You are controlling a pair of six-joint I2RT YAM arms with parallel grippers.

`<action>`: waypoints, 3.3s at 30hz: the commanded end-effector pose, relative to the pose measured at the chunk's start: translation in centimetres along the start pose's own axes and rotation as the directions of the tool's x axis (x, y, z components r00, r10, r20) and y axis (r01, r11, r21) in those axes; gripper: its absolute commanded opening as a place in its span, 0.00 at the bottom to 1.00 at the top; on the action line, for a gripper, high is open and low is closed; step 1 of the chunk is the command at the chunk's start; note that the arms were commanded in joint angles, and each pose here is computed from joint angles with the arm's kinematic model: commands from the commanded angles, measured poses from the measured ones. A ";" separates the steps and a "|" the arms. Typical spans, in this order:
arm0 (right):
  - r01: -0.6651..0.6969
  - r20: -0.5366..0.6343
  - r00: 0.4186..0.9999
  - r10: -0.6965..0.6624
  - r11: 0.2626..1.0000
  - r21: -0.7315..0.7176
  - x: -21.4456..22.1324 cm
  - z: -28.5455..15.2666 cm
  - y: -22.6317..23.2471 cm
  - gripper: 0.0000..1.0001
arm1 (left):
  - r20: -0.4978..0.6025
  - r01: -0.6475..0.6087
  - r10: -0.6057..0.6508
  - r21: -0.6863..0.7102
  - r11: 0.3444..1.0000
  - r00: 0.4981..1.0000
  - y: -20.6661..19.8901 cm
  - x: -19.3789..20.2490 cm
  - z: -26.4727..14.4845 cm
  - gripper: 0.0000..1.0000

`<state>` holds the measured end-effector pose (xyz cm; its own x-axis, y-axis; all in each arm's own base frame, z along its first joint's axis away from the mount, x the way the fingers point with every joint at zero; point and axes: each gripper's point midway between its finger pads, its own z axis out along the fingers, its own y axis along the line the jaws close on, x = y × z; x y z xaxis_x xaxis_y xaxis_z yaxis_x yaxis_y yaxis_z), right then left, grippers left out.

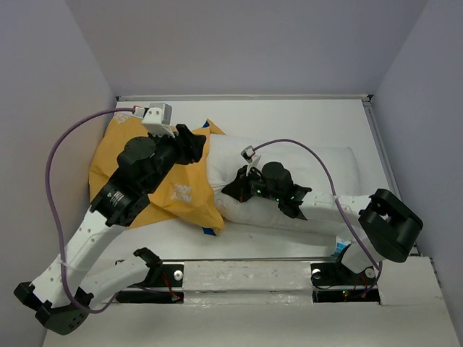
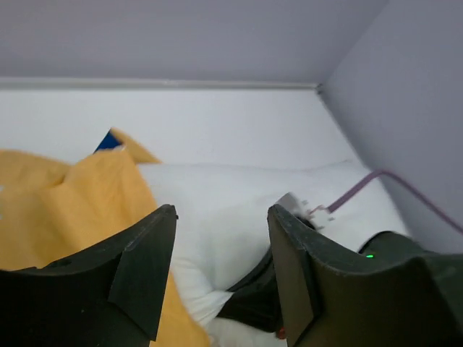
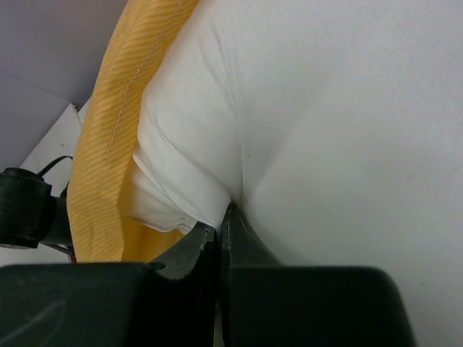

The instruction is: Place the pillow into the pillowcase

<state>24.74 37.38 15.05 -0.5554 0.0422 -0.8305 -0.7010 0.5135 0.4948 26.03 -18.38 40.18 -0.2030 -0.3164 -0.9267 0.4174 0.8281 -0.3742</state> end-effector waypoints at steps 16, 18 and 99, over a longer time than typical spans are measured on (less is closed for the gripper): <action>-0.003 -0.088 0.996 0.014 0.992 0.127 3.1 -0.6 -2.5 0.00 | -0.445 -0.137 0.042 -0.182 0.974 0.894 7.7 17.5 1.3 0.06; -0.002 -0.091 0.996 0.014 0.991 0.132 3.2 -0.4 -2.6 0.00 | -0.418 -0.107 0.041 -0.136 0.985 0.908 6.5 16.9 1.7 0.00; -0.036 0.120 0.993 -0.008 0.933 0.357 -0.4 -10.3 3.1 0.71 | -0.186 -0.093 0.107 0.079 0.993 0.977 -1.0 5.8 7.1 0.78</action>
<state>18.45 29.81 17.60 -0.5389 0.2789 -0.7949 -0.3799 0.7617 0.5249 26.70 -30.28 30.61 -0.4575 -0.1033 -0.8832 0.6496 0.6394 -0.4113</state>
